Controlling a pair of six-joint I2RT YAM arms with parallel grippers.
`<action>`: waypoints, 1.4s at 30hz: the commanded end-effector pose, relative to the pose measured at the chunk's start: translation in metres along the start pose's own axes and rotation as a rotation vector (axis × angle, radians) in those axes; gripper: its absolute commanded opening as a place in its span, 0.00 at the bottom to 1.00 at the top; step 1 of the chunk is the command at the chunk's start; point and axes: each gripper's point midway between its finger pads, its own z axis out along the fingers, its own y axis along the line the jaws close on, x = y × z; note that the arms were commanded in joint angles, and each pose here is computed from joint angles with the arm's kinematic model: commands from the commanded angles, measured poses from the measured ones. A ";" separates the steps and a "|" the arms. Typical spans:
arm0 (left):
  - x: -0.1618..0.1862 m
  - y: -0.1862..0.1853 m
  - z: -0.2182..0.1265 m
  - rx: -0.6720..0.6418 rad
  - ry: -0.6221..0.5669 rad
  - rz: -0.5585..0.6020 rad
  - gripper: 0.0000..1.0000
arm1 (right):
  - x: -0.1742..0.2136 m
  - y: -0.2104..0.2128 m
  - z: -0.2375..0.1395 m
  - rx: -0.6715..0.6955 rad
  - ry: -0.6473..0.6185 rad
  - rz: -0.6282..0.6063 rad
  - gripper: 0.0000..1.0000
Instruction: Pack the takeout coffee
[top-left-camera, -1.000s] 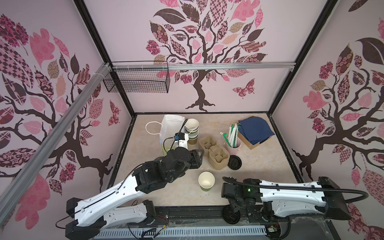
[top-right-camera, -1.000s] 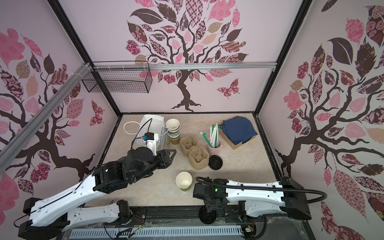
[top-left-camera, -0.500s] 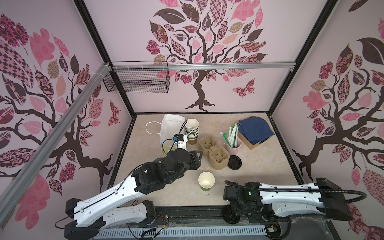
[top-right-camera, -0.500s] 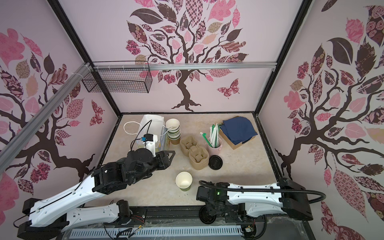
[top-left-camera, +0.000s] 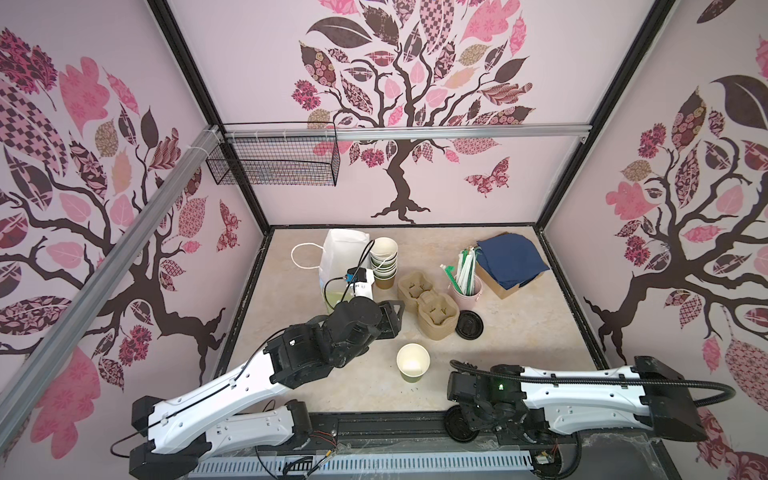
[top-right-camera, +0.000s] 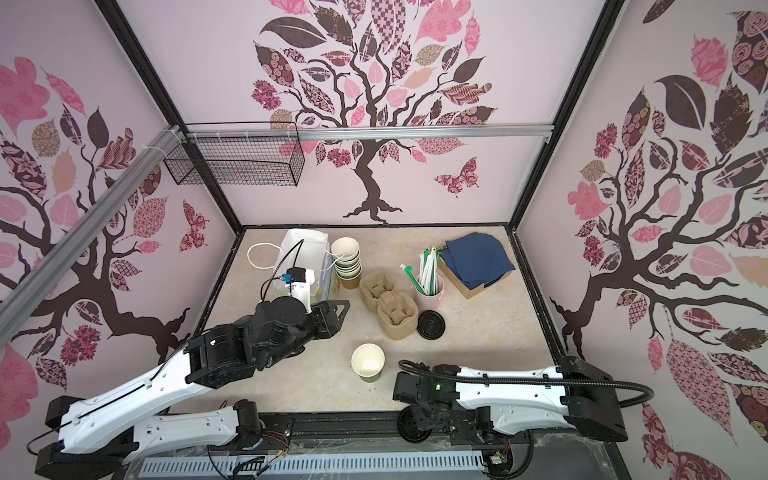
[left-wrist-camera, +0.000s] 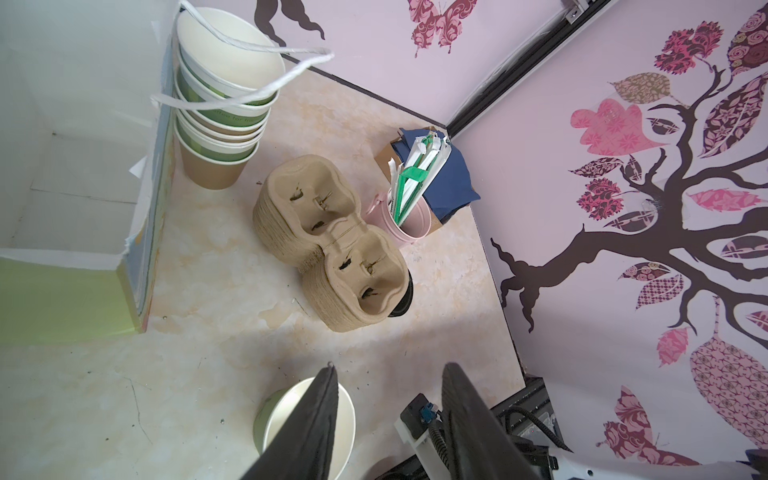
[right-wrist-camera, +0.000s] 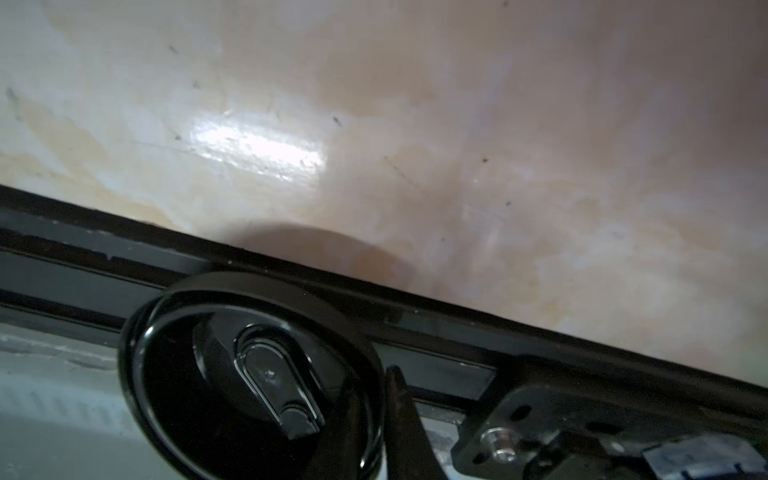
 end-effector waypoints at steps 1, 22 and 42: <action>0.001 0.005 0.004 -0.019 -0.015 0.004 0.45 | -0.003 -0.012 -0.014 0.024 -0.042 0.031 0.09; 0.069 -0.015 -0.002 0.169 0.383 -0.206 0.73 | -0.116 0.062 -0.199 -0.278 -0.484 0.044 0.10; 0.084 0.004 -0.011 0.170 0.420 -0.289 0.60 | -0.147 0.125 -0.215 -0.505 -0.459 0.018 0.11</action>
